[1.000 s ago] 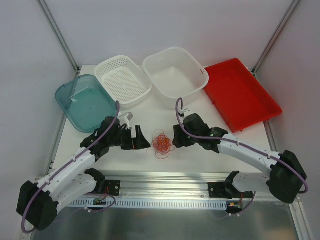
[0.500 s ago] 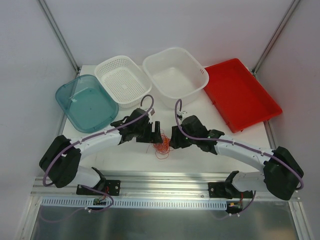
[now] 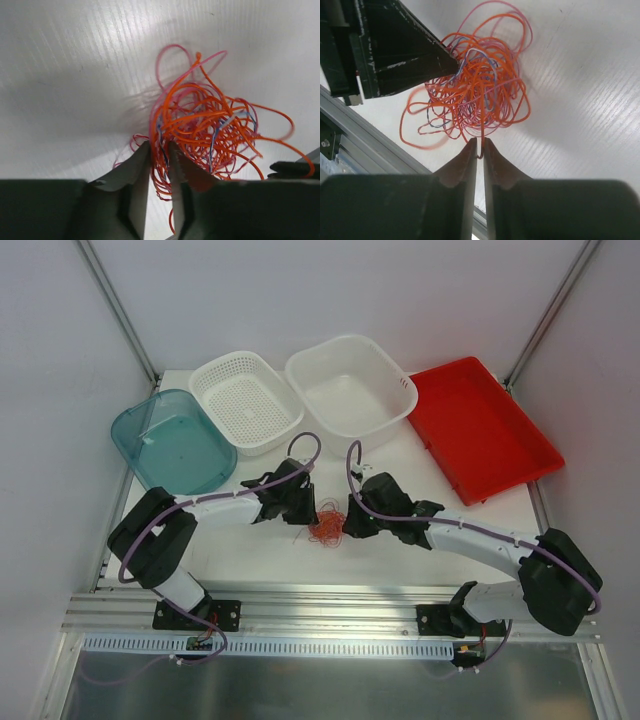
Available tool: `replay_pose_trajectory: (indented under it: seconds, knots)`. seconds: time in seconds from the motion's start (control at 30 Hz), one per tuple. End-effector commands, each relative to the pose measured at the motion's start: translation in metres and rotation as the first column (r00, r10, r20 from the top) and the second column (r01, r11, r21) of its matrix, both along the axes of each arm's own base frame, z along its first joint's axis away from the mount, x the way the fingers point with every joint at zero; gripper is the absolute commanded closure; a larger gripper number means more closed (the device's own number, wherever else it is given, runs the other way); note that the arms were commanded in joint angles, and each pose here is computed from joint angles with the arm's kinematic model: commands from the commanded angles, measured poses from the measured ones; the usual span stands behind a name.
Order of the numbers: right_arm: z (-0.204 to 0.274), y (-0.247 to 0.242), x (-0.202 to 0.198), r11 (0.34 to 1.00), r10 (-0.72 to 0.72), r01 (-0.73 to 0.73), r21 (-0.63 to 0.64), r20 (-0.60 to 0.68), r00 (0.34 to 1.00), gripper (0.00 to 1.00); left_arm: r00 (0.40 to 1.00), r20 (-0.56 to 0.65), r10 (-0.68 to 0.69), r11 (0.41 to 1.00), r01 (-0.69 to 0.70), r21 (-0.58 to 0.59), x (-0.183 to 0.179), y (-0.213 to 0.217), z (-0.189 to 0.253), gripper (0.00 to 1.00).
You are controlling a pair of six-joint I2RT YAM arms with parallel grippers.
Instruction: Untangle the cables
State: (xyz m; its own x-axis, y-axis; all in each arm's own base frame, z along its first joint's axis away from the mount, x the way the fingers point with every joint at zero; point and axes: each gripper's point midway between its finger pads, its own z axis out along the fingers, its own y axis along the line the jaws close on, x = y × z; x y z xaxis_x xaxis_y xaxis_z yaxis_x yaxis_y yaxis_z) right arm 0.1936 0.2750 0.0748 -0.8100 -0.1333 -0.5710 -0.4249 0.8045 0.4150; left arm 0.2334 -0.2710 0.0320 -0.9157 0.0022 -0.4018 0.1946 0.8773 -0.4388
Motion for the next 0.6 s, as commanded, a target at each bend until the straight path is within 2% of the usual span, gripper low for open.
replay_pose_trajectory:
  seconds: [0.0,0.07,0.1,0.2,0.3,0.33,0.43,0.57]
  knots:
    - [0.015,0.005,0.0,0.999,0.015,-0.016,0.043,0.032,0.999,0.88,0.998,0.037,0.044,0.999,-0.044,0.005,0.013,-0.005,-0.002,0.84]
    - [0.017,-0.001,-0.004,0.999,0.017,-0.018,0.027,0.026,1.0,0.97,0.996,0.049,0.074,0.997,-0.075,0.026,0.016,0.0,-0.005,0.99]
    - [0.024,-0.003,-0.005,0.999,0.022,-0.023,0.027,0.043,0.999,0.99,0.995,0.052,0.082,0.996,-0.084,0.04,0.017,0.004,-0.008,1.0]
    - [0.041,-0.014,-0.007,1.0,0.02,-0.02,0.007,0.068,0.997,0.99,0.987,0.077,0.144,0.985,-0.15,0.082,0.02,0.018,-0.014,1.0]
    - [0.085,-0.029,-0.008,0.999,0.01,-0.016,0.035,0.172,0.985,0.99,0.979,0.098,0.178,0.977,-0.188,0.098,0.02,0.028,-0.013,1.0]
    - [0.089,-0.036,-0.013,1.0,0.015,-0.018,0.017,0.17,0.985,0.99,0.978,0.104,0.183,0.976,-0.193,0.103,0.02,0.03,-0.012,1.0]
    - [0.116,-0.061,-0.007,0.999,-0.047,0.051,-0.011,0.261,0.964,0.99,0.97,0.135,0.204,0.966,-0.222,0.132,0.02,0.043,-0.007,1.0]
    - [0.179,-0.104,-0.012,0.991,-0.128,0.133,0.016,0.407,0.904,0.99,0.96,0.16,0.229,0.948,-0.257,0.188,0.021,0.06,-0.004,1.0]
